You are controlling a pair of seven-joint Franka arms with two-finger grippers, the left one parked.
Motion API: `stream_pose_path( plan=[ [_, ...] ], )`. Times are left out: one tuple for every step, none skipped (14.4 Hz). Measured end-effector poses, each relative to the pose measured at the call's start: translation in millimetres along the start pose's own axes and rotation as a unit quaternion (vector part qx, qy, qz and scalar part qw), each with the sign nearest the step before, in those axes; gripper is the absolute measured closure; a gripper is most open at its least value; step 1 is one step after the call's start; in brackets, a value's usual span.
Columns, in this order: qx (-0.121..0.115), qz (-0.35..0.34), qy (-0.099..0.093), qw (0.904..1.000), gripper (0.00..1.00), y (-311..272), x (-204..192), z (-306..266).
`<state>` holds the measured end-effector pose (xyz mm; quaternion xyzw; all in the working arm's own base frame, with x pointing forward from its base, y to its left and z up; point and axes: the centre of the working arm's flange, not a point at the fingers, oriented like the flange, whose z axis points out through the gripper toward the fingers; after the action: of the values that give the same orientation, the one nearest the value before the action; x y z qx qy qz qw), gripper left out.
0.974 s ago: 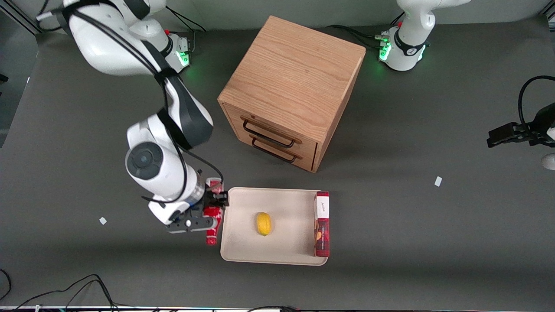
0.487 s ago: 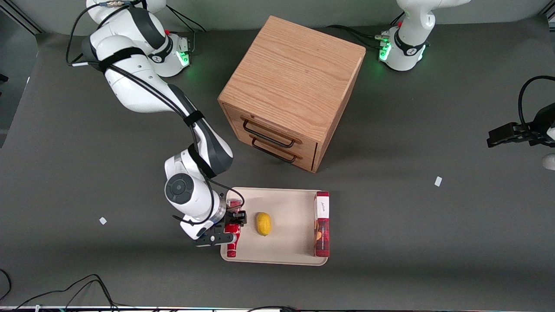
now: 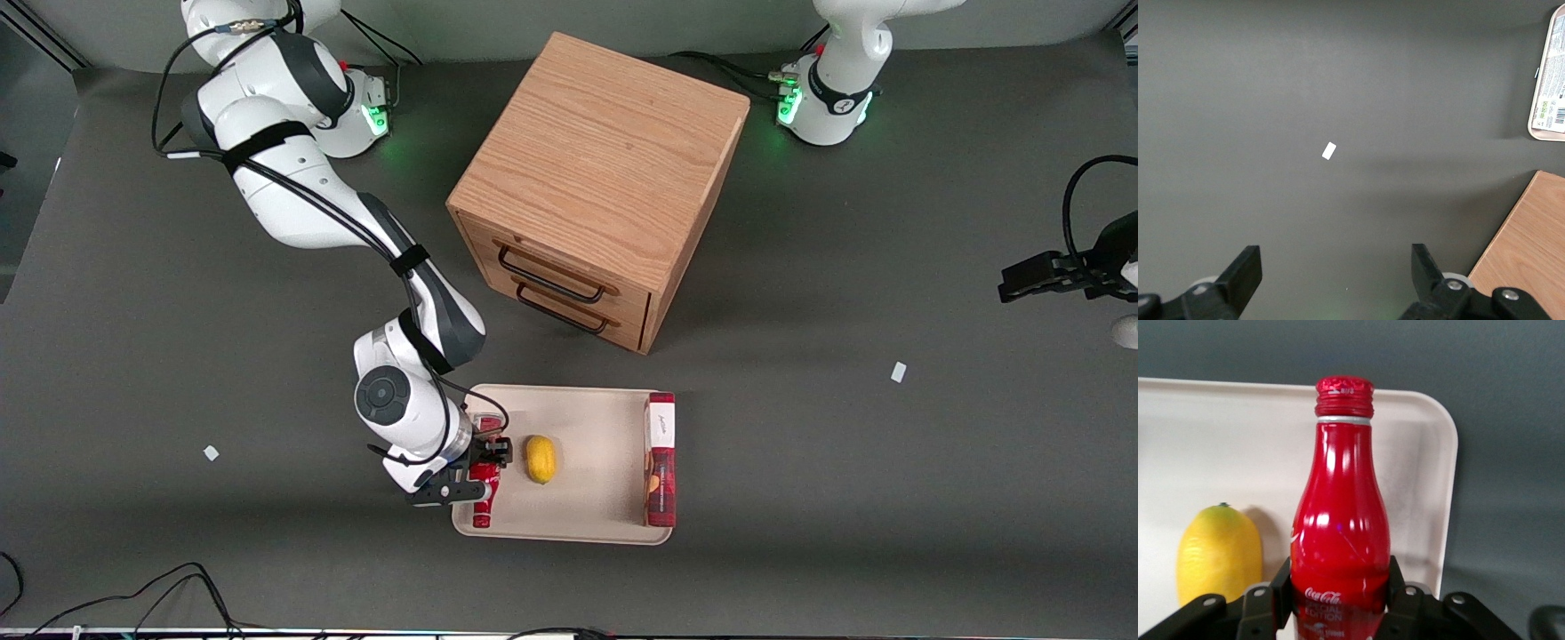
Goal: Place coke bottle on tray
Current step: 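Lower the bottle onto the tray and open the right gripper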
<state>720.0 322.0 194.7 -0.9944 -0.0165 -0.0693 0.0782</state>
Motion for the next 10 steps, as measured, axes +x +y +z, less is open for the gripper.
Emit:
stream_pose_path(
  plan=[
    [0.0, 0.001, 0.001, 1.0, 0.44, 1.9, -1.2, 7.0],
    [0.001, 0.004, 0.002, 1.0, 0.45, 2.6, -1.5, 10.0],
    [0.001, 0.008, 0.003, 1.0, 0.44, 2.8, -1.2, 9.8],
    [0.001, 0.01, 0.004, 0.9999, 0.42, 3.2, -1.2, 10.4],
    [0.001, 0.013, 0.004, 0.9999, 0.41, 4.0, -1.3, 11.5],
    [0.001, 0.014, 0.005, 0.9999, 0.33, 4.6, -1.0, 12.0],
    [0.002, 0.015, 0.007, 0.9999, 0.24, 4.7, -0.5, 11.6],
    [0.004, 0.016, 0.012, 0.9998, 0.13, 4.6, 0.7, 10.6],
    [0.005, 0.016, 0.015, 0.9997, 0.04, 4.6, 1.5, 10.0],
    [0.005, 0.016, 0.017, 0.9997, 0.0, 5.0, 2.2, 9.4]
  ],
)
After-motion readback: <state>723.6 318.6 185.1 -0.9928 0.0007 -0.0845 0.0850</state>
